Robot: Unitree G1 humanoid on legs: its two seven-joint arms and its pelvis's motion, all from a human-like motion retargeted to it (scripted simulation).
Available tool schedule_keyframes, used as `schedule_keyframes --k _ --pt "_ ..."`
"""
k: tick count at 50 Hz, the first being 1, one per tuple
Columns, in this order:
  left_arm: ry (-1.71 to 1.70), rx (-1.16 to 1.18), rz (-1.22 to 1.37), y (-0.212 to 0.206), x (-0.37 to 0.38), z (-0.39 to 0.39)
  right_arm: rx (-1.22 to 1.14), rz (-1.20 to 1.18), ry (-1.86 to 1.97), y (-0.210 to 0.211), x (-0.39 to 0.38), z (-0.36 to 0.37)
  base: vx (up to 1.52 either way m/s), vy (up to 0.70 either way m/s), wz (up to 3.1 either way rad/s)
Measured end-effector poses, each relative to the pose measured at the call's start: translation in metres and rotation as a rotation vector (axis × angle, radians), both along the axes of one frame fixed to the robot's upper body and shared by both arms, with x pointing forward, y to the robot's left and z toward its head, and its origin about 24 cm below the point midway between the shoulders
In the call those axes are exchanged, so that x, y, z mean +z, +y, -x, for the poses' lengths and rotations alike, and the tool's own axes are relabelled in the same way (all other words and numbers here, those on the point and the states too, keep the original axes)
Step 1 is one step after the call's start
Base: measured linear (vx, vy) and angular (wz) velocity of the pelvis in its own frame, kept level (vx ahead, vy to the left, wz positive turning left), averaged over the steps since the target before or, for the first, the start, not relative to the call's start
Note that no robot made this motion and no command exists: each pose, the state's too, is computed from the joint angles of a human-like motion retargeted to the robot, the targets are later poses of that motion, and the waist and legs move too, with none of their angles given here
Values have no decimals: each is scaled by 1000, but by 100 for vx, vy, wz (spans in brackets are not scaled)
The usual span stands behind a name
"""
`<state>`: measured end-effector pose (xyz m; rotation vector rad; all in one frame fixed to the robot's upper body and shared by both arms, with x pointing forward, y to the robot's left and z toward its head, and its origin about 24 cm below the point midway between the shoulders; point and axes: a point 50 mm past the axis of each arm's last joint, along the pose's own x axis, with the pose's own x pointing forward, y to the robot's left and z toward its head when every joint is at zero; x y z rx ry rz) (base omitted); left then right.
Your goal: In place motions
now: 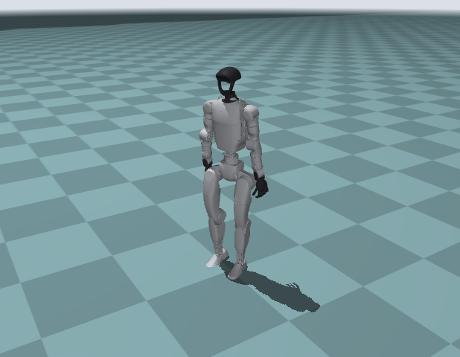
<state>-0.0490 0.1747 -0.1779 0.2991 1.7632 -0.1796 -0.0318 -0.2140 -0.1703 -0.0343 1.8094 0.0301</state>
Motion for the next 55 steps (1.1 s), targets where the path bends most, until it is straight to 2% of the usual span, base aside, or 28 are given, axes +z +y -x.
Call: schedule_keyframes --k 4,7,13,20,30,39,46,55 --pt "3 -239 67 9 -1 -16 133 45 -99 -4 -3 -29 0 0 0" --pt "-24 -318 85 12 -2 -29 201 58 -181 -2 -5 -51 0 0 0" --pt "-83 -226 129 6 -3 -46 189 17 -311 11 -6 -82 0 0 0" --pt "-97 -88 151 1 -3 -53 145 -42 -326 22 -6 -85 0 0 0" --pt "-63 -177 120 10 -2 -44 223 -31 -160 11 -6 -47 0 0 0" --pt "25 -138 136 6 -1 -20 122 -51 -84 7 -4 -22 1 0 -58" --pt "25 -182 131 8 -1 -20 29 -33 -100 5 -3 -25 0 0 28" --pt "-4 -186 142 10 -1 -33 100 -33 -154 7 -5 -43 0 0 20"
